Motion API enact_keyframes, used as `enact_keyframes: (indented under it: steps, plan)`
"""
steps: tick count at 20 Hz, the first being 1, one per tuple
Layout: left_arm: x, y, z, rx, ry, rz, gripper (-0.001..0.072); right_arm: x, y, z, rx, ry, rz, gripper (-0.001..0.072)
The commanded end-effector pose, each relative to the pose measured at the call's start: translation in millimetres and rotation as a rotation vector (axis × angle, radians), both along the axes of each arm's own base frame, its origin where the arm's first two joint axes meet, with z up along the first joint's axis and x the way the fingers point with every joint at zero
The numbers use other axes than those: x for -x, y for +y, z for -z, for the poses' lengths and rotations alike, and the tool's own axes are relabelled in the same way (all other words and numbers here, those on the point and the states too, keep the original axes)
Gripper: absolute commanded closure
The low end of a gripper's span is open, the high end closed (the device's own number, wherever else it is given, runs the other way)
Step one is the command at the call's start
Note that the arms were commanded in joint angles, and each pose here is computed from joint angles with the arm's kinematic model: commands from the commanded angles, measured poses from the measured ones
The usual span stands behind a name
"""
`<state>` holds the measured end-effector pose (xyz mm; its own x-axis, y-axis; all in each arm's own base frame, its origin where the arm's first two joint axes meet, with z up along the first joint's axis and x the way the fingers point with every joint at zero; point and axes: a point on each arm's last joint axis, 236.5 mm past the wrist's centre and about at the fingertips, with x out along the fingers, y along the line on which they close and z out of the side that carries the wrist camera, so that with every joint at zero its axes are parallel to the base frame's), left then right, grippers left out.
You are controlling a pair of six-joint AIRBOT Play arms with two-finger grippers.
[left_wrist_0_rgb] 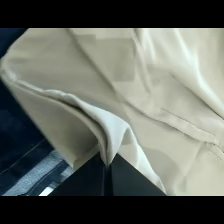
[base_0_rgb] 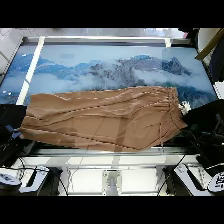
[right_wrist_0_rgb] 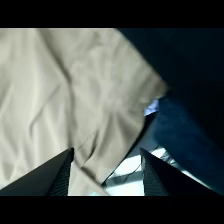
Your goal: Fold the clothes and pants, and hang the long-sleeved shirts on hangers.
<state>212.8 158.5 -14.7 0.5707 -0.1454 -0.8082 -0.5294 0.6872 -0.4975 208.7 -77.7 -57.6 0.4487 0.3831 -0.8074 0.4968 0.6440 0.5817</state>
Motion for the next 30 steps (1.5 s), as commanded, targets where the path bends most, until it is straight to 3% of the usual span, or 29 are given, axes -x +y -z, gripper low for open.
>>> enact_keyframes:
  steps: [1, 4, 8, 11, 13, 14, 17, 21, 25, 30]
  plan:
    - [-11.5, -5.7, -1.7, -0.016, -0.014, 0.034, 0.0695, -6.1, -7.4, 17.0, 0.027, -0.023, 0.092, 0.0224]
    - [-15.7, -1.0, -1.8, -0.042, -0.021, 0.027, 0.0696, -26.6, -20.8, 9.8, 0.057, -0.100, 0.158, 0.0224]
    - [-15.7, 0.0, -1.7, -0.046, -0.021, 0.025, 0.0696, -44.9, -3.3, 16.8, 0.098, -0.106, 0.066, 0.0229]
    - [-16.0, 1.8, -1.7, -0.052, -0.022, 0.021, 0.0695, -53.3, 8.3, 17.9, 0.111, -0.113, 0.022, 0.0414]
    - [-15.0, 4.7, -2.3, -0.066, -0.015, 0.022, 0.0695, -53.0, 11.9, 15.3, 0.097, -0.113, 0.011, 0.0638]
    - [-13.6, 8.6, -4.2, -0.084, -0.006, 0.027, 0.0695, -53.8, 13.6, 11.3, 0.089, -0.117, -0.003, 0.0687]
    - [-15.6, 29.8, -26.4, -0.161, -0.001, 0.018, 0.0695, -61.1, 13.2, -15.2, 0.090, -0.147, -0.048, 0.0688]
    - [-35.9, 64.4, -101.0, -0.238, -0.086, -0.102, 0.0696, -74.5, 13.1, -102.6, 0.139, -0.250, -0.110, 0.0689]
    - [-75.3, 61.9, -146.2, -0.319, -0.124, -0.052, 0.0698, -114.3, 27.4, -169.3, 0.235, -0.386, -0.142, 0.0690]
    - [-161.1, 70.0, -110.7, -0.380, 0.035, 0.004, 0.0698, -171.8, 42.8, -122.3, 0.121, -0.252, -0.112, 0.0690]
